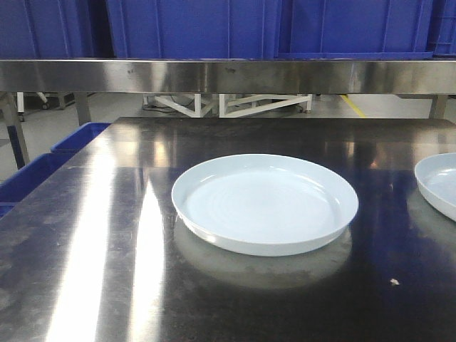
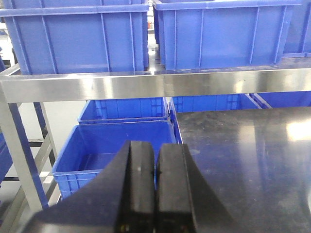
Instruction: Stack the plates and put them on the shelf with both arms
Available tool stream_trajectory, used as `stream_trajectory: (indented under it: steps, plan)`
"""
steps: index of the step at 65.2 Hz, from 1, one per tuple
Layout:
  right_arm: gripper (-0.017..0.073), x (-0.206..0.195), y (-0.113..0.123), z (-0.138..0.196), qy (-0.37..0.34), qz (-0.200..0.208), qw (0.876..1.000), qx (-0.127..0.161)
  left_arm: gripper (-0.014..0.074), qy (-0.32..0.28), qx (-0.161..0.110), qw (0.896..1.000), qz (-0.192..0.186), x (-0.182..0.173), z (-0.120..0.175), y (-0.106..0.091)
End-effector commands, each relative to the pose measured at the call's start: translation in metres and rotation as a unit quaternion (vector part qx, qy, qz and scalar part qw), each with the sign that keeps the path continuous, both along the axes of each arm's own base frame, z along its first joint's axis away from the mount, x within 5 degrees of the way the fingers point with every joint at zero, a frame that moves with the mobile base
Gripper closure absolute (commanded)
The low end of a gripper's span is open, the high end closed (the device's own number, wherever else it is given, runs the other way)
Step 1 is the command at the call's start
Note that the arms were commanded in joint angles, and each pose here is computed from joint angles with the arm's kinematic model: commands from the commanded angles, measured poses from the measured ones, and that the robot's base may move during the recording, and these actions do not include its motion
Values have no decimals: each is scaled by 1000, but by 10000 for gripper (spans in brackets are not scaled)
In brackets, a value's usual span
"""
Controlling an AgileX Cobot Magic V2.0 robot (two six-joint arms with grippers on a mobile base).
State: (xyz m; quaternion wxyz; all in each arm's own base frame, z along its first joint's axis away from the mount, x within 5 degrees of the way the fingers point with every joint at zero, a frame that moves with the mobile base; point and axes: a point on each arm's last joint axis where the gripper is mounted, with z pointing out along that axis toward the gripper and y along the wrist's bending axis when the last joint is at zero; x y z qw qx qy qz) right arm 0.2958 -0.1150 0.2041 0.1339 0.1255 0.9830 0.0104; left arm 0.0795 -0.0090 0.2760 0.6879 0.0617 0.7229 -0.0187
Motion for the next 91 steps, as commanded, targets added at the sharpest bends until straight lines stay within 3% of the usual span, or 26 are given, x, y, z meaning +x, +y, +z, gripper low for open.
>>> stream_trajectory:
  steps: [1, 12, 32, 40, 50, 59, 73, 91]
  plan:
    - [190, 4, -3, 21, -45, 5, 999, -22, 512, -57, -14, 998, 2, -1, 19, 0]
    - [379, 4, -3, 21, -47, 4, 999, -24, 512, -57, -14, 998, 2, -1, 19, 0]
    - [515, 4, -7, 29, -65, -15, 998, -13, 512, -57, -14, 998, 2, -1, 19, 0]
    - [510, 0, -14, 46, -90, -40, 995, -5, 512, -57, -14, 998, 2, -1, 19, 0]
    - [510, -8, -19, 68, -144, -88, 985, 28, 512, -57, -14, 998, 2, -1, 19, 0]
    - [510, -15, -13, 81, -160, -96, 981, 49, 512, -57, -14, 998, 2, -1, 19, 0]
    - [510, -16, 21, 102, -193, -74, 972, 109, 512, -57, -14, 998, 2, -1, 19, 0]
    - [510, 3, 113, 104, -211, 49, 966, 139, 512, -57, -14, 998, 2, -1, 19, 0]
